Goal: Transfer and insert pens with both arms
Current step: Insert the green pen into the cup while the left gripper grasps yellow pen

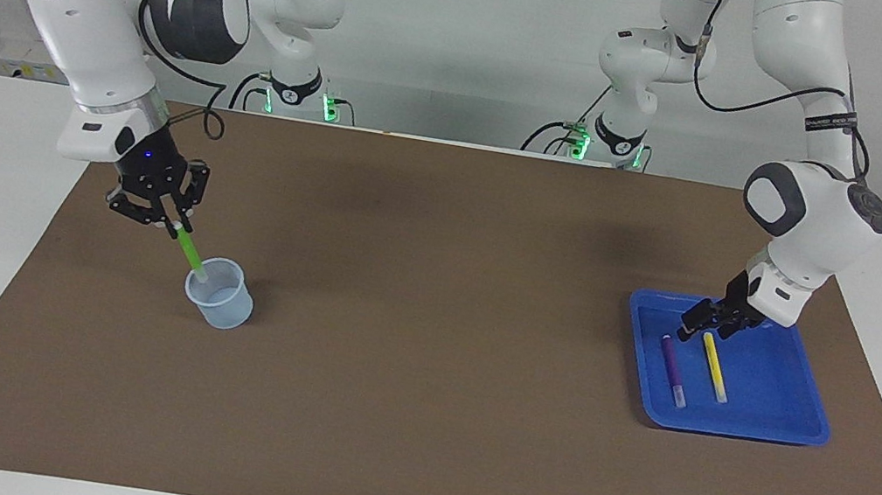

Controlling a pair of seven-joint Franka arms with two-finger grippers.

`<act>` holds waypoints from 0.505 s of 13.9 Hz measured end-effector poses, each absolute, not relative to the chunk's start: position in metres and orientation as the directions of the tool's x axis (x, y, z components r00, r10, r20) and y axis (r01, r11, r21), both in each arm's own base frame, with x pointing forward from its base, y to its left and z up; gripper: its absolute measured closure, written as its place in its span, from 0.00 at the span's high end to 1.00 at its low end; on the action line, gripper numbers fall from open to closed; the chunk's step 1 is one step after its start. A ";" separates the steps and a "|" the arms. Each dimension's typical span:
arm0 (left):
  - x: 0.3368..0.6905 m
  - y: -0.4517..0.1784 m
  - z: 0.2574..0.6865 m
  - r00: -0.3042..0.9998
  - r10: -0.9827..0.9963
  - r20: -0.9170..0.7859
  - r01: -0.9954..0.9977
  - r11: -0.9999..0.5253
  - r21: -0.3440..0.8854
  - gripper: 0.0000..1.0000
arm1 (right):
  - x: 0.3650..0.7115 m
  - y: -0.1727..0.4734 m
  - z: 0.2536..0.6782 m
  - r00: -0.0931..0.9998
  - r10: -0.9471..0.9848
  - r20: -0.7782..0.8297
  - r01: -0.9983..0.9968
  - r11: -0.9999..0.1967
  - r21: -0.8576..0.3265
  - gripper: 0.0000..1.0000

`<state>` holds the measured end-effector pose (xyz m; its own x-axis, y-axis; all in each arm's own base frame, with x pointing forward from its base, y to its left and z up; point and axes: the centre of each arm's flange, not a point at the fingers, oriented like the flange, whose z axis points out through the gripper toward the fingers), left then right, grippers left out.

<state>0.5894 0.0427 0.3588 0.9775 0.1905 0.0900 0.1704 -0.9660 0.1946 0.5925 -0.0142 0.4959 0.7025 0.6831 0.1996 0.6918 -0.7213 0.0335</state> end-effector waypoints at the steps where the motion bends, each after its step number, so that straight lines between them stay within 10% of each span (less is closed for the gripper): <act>1: 0.590 0.047 0.354 0.980 0.166 0.110 0.145 -0.973 0.179 1.00 | 0.593 -0.012 0.491 0.686 0.701 0.194 0.710 -0.704 0.032 0.18; 7: 0.598 0.078 0.322 0.980 0.098 0.173 0.078 -0.990 0.119 1.00 | 0.592 0.011 0.468 0.654 0.737 0.172 0.747 -0.665 0.009 0.18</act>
